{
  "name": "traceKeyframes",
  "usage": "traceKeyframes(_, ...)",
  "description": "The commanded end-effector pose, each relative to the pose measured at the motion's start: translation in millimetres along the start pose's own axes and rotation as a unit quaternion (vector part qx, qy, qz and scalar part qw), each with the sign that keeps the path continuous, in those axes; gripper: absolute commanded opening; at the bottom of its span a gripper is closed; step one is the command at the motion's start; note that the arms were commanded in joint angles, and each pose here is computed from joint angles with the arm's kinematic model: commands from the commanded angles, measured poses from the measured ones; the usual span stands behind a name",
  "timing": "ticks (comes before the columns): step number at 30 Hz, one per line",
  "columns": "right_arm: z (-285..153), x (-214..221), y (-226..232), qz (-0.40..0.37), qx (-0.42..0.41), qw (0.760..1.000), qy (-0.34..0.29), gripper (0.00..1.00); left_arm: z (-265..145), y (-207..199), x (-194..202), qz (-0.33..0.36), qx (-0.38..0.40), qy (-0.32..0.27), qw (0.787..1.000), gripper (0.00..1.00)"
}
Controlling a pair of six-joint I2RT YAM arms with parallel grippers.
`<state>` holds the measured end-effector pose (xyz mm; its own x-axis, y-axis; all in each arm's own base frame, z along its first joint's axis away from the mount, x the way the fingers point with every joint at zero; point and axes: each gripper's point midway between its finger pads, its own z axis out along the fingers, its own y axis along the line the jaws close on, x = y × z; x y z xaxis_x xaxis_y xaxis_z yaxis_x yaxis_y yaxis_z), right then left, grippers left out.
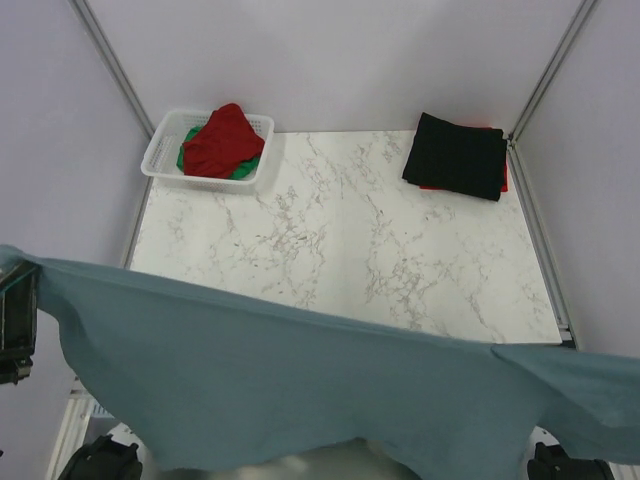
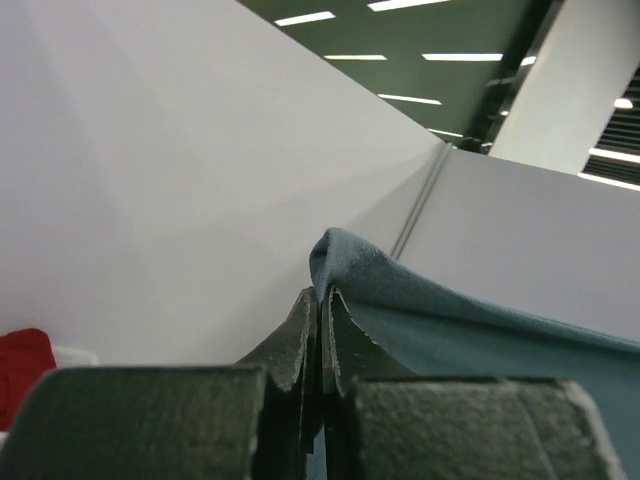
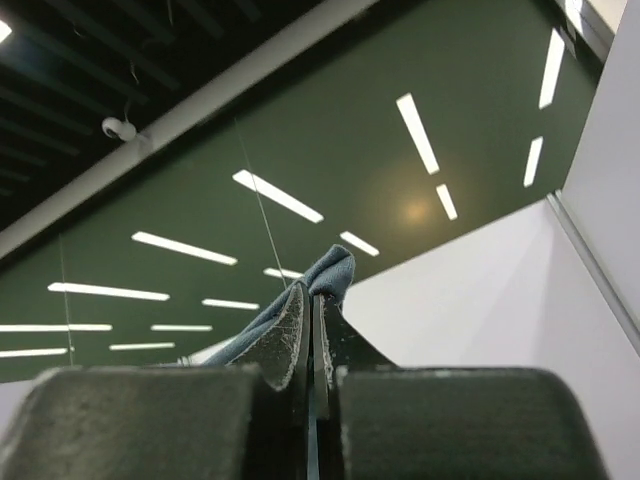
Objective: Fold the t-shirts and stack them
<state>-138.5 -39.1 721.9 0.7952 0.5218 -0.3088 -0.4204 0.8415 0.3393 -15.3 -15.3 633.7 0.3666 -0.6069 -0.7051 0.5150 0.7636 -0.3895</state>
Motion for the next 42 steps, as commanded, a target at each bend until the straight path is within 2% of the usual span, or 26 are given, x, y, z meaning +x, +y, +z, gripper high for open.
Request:
traceKeyframes(1,67.5,137.4,-51.3,-0.029,0.071,0.987,0.142,0.00,51.6,63.4,44.8,0.004,-0.137,0.063,0.989,0.02)
traceKeyframes(2,70.9,167.4,-62.7,-0.034,0.084,0.980,0.176,0.00,58.0,78.0,57.2,0.004,-0.167,0.075,0.983,0.02)
traceKeyframes(3,71.1,233.4,-89.3,-0.049,0.114,0.960,0.249,0.00,68.2,97.2,90.2,0.007,-0.195,0.116,0.974,0.02)
traceKeyframes(5,62.2,300.7,-117.1,-0.062,0.139,0.934,0.322,0.00,75.0,123.0,125.8,0.010,-0.239,0.151,0.959,0.02)
traceKeyframes(6,45.7,366.7,-148.0,-0.076,0.169,0.901,0.392,0.00,77.4,136.1,146.4,0.018,-0.259,0.173,0.950,0.02)
traceKeyframes(7,33.7,400.1,-166.8,-0.086,0.190,0.880,0.427,0.00,79.8,162.9,193.1,0.036,-0.297,0.225,0.927,0.02)
traceKeyframes(8,20.7,428.2,-186.8,-0.097,0.217,0.859,0.454,0.00,78.7,182.1,214.1,0.053,-0.328,0.242,0.911,0.02)
traceKeyframes(9,-9.1,484.4,-218.3,-0.111,0.248,0.815,0.512,0.00,69.5,208.8,258.6,0.075,-0.360,0.291,0.883,0.02)
traceKeyframes(11,-37.1,531.7,-246.8,-0.120,0.275,0.779,0.551,0.00,72.1,244.6,311.8,0.093,-0.393,0.334,0.851,0.02)
traceKeyframes(12,-61.3,573.0,-267.8,-0.125,0.286,0.750,0.583,0.00,59.6,265.2,346.0,0.091,-0.406,0.373,0.829,0.03)
traceKeyframes(14,-80.2,610.2,-277.4,-0.113,0.277,0.731,0.613,0.00,53.4,306.9,392.7,0.042,-0.428,0.418,0.800,0.04)
traceKeyframes(15,-93.2,642.5,-276.6,-0.093,0.251,0.718,0.643,0.20,35.4,324.8,414.0,0.025,-0.443,0.443,0.779,0.07)
traceKeyframes(16,-105.4,653.3,-276.0,-0.095,0.233,0.698,0.670,0.78,29.3,347.0,430.4,0.000,-0.456,0.458,0.763,0.27)
traceKeyframes(17,-112.6,659.6,-276.1,-0.098,0.226,0.684,0.687,0.98,23.7,355.9,437.4,-0.005,-0.462,0.464,0.756,0.44)
traceKeyframes(20,-120.1,659.1,-285.2,-0.132,0.237,0.677,0.684,0.98,9.9,372.7,451.2,0.004,-0.472,0.486,0.735,0.85)
traceKeyframes(22,-116.1,642.4,-280.0,-0.133,0.235,0.693,0.668,0.98,9.1,375.9,453.2,0.011,-0.471,0.491,0.732,0.90)
traceKeyframes(23,-117.0,640.5,-277.8,-0.130,0.229,0.699,0.665,0.98,10.0,374.8,451.8,0.012,-0.469,0.490,0.735,0.90)
traceKeyframes(26,-146.9,633.9,-271.3,-0.105,0.224,0.692,0.678,0.98,10.7,365.4,443.2,0.011,-0.459,0.481,0.747,0.91)
traceKeyframes(27,-171.7,630.1,-272.5,-0.100,0.226,0.680,0.690,0.98,4.3,363.9,444.5,0.009,-0.459,0.483,0.745,0.91)
traceKeyframes(29,-190.7,629.8,-271.9,-0.086,0.225,0.679,0.693,0.98,2.8,354.5,437.0,0.005,-0.450,0.471,0.759,0.90)
traceKeyframes(30,-217.8,627.5,-275.4,-0.081,0.233,0.664,0.706,0.98,-9.0,353.4,441.4,0.002,-0.451,0.476,0.755,0.89)
traceKeyframes(32,-254.4,630.6,-277.3,-0.065,0.236,0.643,0.726,0.98,-11.5,346.4,444.0,-0.009,-0.435,0.471,0.768,0.88)
traceKeyframes(35,-299.7,635.2,-280.7,-0.042,0.250,0.608,0.752,0.98,-36.2,344.2,466.9,-0.035,-0.428,0.492,0.757,0.84)
traceKeyframes(37,-324.9,637.8,-279.2,-0.024,0.260,0.586,0.767,0.98,-57.6,338.6,487.2,-0.052,-0.429,0.514,0.741,0.81)
traceKeyframes(41,-390.9,622.7,-298.9,-0.054,0.312,0.516,0.796,0.98,-92.0,320.3,522.0,-0.082,-0.428,0.537,0.723,0.79)
traceKeyframes(42,-399.8,618.9,-304.9,-0.066,0.322,0.507,0.797,0.98,-95.5,316.7,528.2,-0.086,-0.427,0.540,0.720,0.78)
